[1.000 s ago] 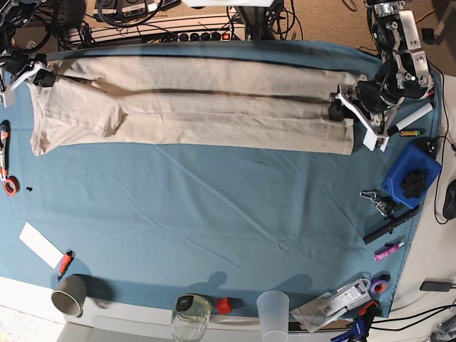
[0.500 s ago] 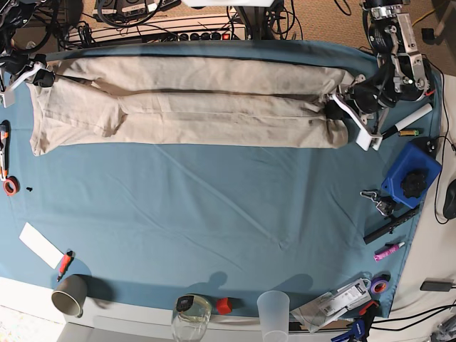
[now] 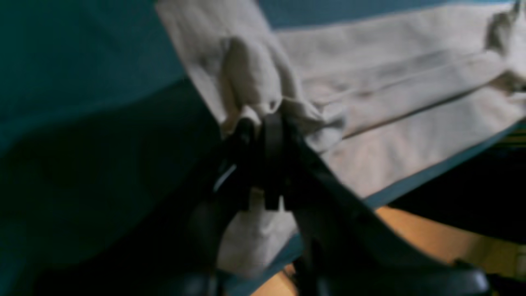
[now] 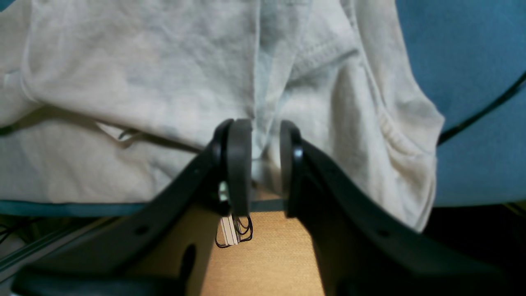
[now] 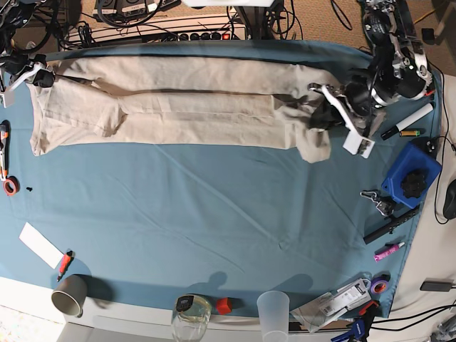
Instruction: Fold the T-shirt properly
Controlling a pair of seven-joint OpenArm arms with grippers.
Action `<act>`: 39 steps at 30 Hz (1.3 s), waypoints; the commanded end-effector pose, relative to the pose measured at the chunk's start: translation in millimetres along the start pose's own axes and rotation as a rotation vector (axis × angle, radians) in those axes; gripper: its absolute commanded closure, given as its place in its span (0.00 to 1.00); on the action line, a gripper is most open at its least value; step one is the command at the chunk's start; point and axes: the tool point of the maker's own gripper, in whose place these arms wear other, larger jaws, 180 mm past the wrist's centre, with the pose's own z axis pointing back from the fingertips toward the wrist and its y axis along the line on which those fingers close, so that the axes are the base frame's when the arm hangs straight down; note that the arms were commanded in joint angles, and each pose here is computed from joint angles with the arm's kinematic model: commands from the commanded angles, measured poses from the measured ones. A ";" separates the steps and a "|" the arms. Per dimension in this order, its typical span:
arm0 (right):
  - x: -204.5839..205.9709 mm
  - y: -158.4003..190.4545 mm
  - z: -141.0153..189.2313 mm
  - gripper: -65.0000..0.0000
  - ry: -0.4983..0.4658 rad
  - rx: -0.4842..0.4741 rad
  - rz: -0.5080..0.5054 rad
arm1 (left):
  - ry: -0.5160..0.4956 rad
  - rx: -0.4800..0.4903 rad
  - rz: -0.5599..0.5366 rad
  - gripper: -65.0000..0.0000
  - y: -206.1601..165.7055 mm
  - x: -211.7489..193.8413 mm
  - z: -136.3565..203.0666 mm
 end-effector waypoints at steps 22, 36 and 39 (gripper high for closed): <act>19.0 -3.2 7.8 0.80 -0.061 -0.011 0.028 | 0.019 -0.299 -0.317 1.00 -205.6 5.4 -87.6; 21.4 -2.1 7.9 0.80 -0.073 -0.005 0.027 | 0.039 -0.388 -0.314 1.00 -224.9 9.9 -123.0; 22.1 -2.0 7.9 0.80 -0.078 -0.005 0.026 | 0.049 -0.408 -0.339 1.00 -233.4 5.6 -124.1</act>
